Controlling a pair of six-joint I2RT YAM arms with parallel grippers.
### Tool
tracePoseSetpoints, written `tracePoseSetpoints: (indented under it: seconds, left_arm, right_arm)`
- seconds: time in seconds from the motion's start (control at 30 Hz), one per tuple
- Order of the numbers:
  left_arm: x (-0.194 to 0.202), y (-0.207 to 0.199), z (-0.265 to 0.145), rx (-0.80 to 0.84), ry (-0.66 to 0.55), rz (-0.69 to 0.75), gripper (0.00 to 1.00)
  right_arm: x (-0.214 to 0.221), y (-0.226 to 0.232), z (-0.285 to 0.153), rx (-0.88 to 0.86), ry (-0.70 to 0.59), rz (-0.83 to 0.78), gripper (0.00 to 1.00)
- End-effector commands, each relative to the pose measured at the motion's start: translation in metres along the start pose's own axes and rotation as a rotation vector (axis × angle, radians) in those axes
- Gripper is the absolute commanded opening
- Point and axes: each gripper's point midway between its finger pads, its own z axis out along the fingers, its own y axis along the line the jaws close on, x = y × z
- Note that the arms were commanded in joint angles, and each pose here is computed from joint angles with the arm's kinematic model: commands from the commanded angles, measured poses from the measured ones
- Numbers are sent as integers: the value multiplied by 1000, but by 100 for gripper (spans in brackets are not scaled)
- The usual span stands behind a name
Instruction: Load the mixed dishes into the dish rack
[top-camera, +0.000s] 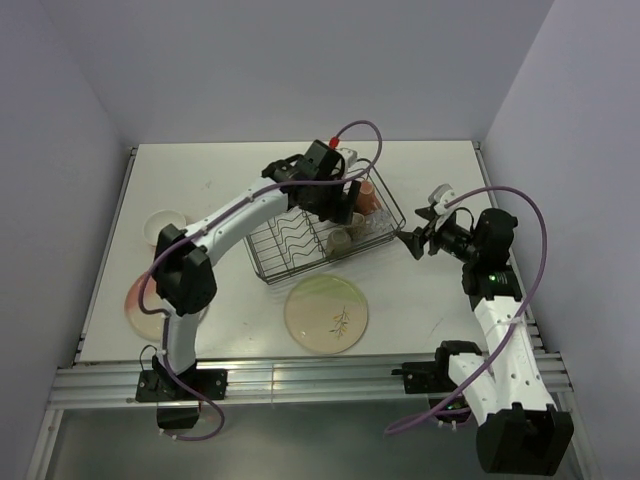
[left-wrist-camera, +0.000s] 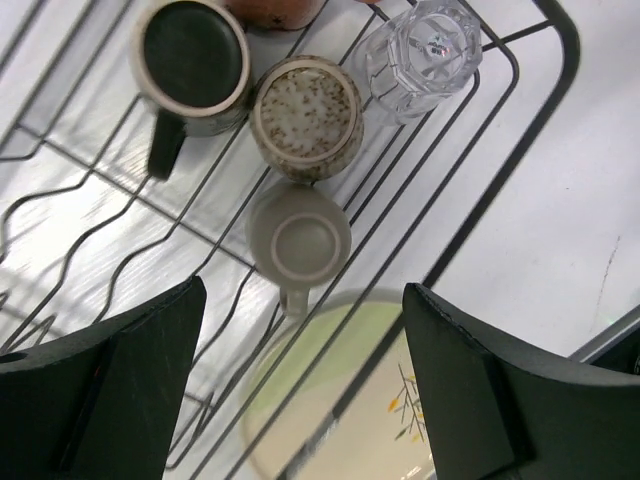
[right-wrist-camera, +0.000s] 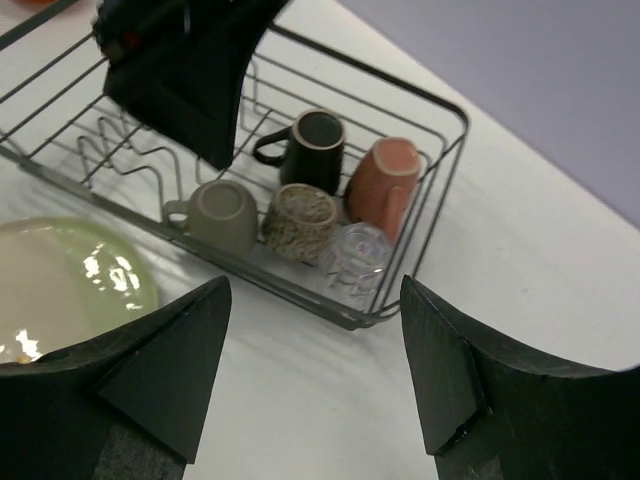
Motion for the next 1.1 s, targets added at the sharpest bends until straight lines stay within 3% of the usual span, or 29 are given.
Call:
tracePoseSetpoints:
  seconds: [0.0, 0.17, 0.2, 0.27, 0.3, 0.37, 0.4, 0.47, 0.5, 0.53, 0.6, 0.67, 0.9, 1.07]
  left_arm:
    - [-22, 1, -51, -33, -121, -18, 86]
    - [-34, 22, -119, -90, -312, -100, 88]
    - [-20, 31, -116, -110, -298, -120, 89]
    - [-21, 40, -155, -92, -395, -169, 93]
    - [-8, 49, -150, -90, -398, -214, 99]
    - [-4, 60, -185, -55, -495, -284, 99]
    - [14, 71, -176, -62, -488, -357, 99]
    - [24, 82, -205, -53, -581, -424, 99]
    - [45, 89, -193, -61, -560, -461, 99]
    - [44, 86, -213, -29, -639, -468, 99]
    - [66, 88, -206, -8, -645, -498, 99]
    - [70, 80, -221, 58, -726, -501, 99]
    - [111, 66, -202, 160, -631, -537, 94]
    - [127, 58, -192, 185, -539, -507, 92]
  right_arm:
    - [-10, 17, -3, -125, 16, 8, 76]
    - [1, 44, -2, -276, 88, 139, 74]
    - [4, 49, -1, -295, 103, 156, 73]
    - [13, 66, 1, -355, 139, 187, 71]
    - [20, 70, 1, -357, 166, 203, 70]
    - [33, 98, 3, -432, 206, 225, 69]
    - [38, 106, 4, -448, 218, 230, 69]
    - [53, 124, 4, -472, 263, 264, 68]
    - [56, 128, 5, -477, 273, 269, 67]
    - [66, 135, 5, -476, 310, 284, 66]
    - [75, 139, 6, -471, 344, 270, 64]
    - [84, 134, 13, -408, 383, 263, 63]
    - [126, 181, 16, -612, 639, 119, 63]
    - [121, 194, 24, -707, 590, -32, 63]
